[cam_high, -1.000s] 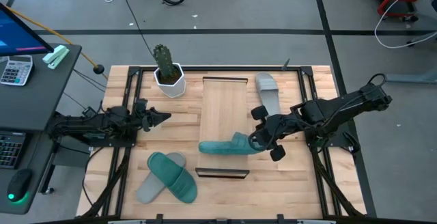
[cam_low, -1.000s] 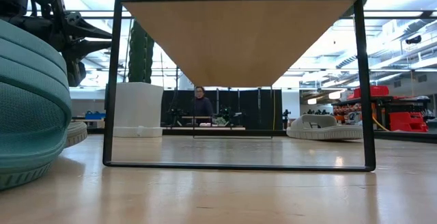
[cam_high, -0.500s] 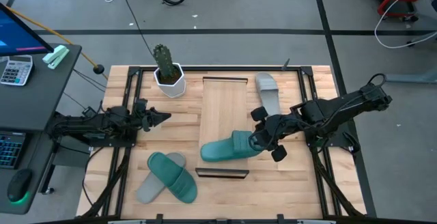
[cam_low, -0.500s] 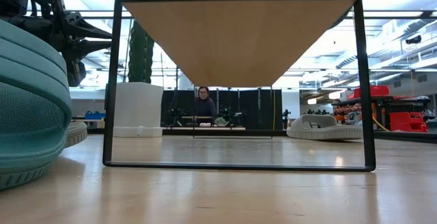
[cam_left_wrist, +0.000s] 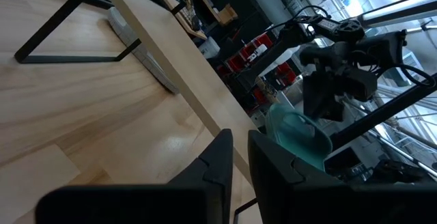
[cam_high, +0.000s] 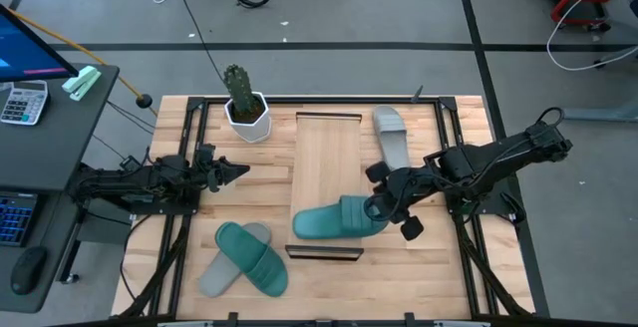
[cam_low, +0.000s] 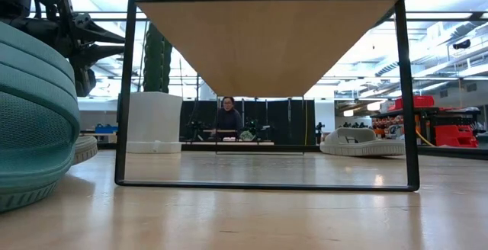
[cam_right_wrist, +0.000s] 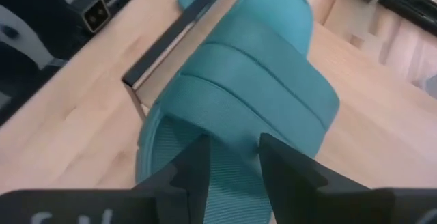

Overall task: Pick and place slides into the shelf
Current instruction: Put the right blue slipper on the shelf, then put the right gray slipper on the shelf

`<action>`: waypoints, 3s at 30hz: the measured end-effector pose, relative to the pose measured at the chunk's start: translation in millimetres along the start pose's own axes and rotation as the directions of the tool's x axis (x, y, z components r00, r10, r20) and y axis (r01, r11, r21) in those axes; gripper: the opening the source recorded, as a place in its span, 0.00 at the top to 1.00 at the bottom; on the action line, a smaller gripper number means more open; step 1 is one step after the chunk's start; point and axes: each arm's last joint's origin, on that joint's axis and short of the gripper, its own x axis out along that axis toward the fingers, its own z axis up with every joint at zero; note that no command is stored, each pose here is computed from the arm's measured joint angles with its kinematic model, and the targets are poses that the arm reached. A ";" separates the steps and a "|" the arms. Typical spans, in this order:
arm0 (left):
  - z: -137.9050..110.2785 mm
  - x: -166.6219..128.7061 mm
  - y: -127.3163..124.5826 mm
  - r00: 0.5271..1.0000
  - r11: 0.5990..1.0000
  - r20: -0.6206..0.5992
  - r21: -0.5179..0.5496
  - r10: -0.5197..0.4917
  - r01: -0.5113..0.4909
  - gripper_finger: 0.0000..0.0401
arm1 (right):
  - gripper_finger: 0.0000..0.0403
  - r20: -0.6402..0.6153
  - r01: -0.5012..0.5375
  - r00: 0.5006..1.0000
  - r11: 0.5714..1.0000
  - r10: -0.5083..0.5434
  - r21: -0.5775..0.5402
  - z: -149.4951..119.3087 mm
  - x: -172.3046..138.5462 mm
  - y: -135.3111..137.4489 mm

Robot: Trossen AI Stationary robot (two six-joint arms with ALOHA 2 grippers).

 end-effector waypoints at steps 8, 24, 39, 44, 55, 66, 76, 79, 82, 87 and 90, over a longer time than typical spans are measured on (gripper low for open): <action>0.0 0.0 0.0 1.000 1.000 0.000 0.002 0.000 0.000 0.87 | 0.67 0.027 -0.081 0.996 0.994 0.079 0.075 1.2 -0.1 2.2; 0.0 0.0 0.1 1.000 1.000 0.000 0.002 0.001 -0.001 0.87 | 0.69 -0.037 0.139 0.990 0.981 -0.135 0.136 -2.8 -0.5 -10.3; -0.1 0.0 0.1 1.000 1.000 -0.001 0.011 0.001 -0.001 0.87 | 0.99 -0.160 0.123 0.985 0.926 -0.070 0.356 -29.8 -6.2 -48.3; -0.1 0.0 0.1 1.000 1.000 -0.001 0.012 0.001 -0.001 0.87 | 0.99 -0.174 0.102 0.984 0.915 -0.036 0.390 -31.8 0.1 -51.8; -0.1 0.0 0.1 1.000 1.000 -0.001 0.011 0.001 -0.001 0.87 | 0.99 -0.237 -0.015 0.964 0.921 0.116 0.390 -30.8 41.8 -44.4; 0.0 0.0 0.1 1.000 1.000 0.000 0.026 0.001 -0.001 0.87 | 1.00 -0.178 -0.057 0.975 0.925 0.133 0.376 -25.1 28.7 -35.2; 0.0 0.0 0.0 1.000 0.999 0.000 0.035 0.000 0.000 0.87 | 1.00 -0.198 0.029 0.979 0.932 0.047 0.360 -25.8 22.8 -37.1; 0.0 0.0 0.1 1.000 0.999 0.001 0.037 0.000 0.000 0.87 | 1.00 -0.226 0.072 0.974 0.929 0.013 0.363 -28.7 22.0 -40.9; 0.0 0.0 0.0 1.000 0.999 0.001 0.037 0.000 0.000 0.87 | 1.00 -0.250 0.090 0.968 0.919 0.010 0.383 -32.5 20.7 -44.8; 0.0 0.0 0.0 1.000 0.999 0.001 0.036 0.000 0.000 0.87 | 1.00 -0.249 0.112 0.968 0.904 -0.007 0.412 -36.4 10.2 -50.1; 0.0 0.0 0.0 1.000 0.999 0.001 0.036 0.000 0.000 0.87 | 1.00 -0.258 0.133 0.966 0.887 -0.017 0.442 -41.4 -1.3 -53.3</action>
